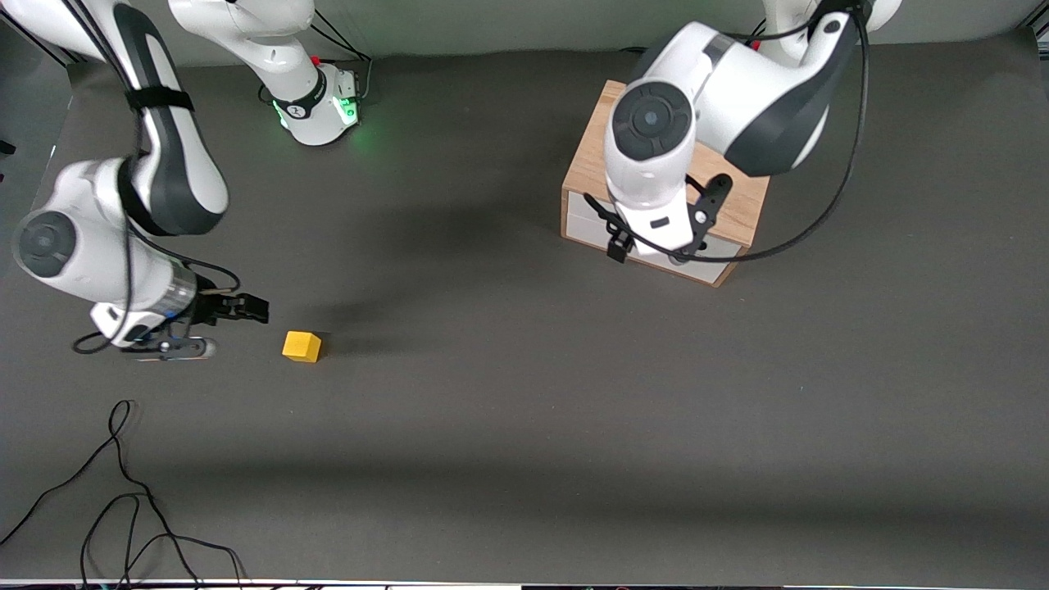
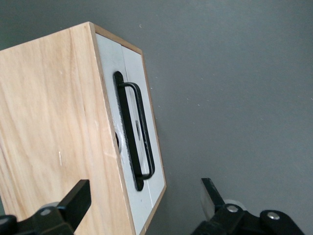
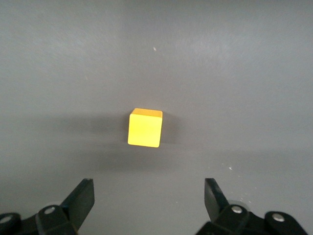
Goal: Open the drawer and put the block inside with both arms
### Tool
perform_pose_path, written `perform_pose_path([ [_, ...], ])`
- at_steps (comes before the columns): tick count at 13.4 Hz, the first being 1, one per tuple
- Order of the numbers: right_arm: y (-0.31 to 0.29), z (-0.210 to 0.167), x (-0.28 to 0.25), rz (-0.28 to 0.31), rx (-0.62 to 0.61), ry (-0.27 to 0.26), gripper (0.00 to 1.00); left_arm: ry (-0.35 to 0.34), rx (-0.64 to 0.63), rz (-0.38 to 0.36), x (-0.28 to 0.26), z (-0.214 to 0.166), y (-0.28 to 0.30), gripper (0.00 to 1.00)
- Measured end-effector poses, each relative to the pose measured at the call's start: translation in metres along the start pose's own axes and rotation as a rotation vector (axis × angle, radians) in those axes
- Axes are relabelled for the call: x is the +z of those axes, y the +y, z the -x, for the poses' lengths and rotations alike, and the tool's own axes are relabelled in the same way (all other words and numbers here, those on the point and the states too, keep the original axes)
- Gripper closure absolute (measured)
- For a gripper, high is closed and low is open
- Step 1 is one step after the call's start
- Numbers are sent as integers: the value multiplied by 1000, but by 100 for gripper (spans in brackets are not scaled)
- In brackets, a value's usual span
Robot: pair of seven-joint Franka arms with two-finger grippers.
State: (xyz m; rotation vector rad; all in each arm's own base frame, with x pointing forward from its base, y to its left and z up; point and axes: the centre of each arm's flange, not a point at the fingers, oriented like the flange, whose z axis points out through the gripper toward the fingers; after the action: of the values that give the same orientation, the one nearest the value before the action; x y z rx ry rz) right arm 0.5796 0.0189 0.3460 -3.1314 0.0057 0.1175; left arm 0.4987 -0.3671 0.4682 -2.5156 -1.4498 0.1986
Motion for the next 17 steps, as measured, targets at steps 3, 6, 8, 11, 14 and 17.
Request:
perform_pose_path([
  [3, 1, -1, 42, -3, 1, -3, 0, -4, -24, -31, 34, -14, 7, 0],
  [6, 1, -6, 79, -7, 2, 8, 0, -8, -47, -28, 75, -16, 15, 0],
  [8, 1, -11, 107, -10, 3, 20, 0, -10, -87, -20, 94, -16, 20, 0],
  [11, 2, -14, 143, -14, 6, 29, 0, -10, -105, -31, 115, -16, 29, 0],
  [14, 2, -15, 153, -15, 7, 34, 0, -9, -106, -50, 137, -15, 35, 0],
  [17, 2, -16, 159, -16, 8, 47, 23, -6, -92, -83, 164, -12, 34, 0],
])
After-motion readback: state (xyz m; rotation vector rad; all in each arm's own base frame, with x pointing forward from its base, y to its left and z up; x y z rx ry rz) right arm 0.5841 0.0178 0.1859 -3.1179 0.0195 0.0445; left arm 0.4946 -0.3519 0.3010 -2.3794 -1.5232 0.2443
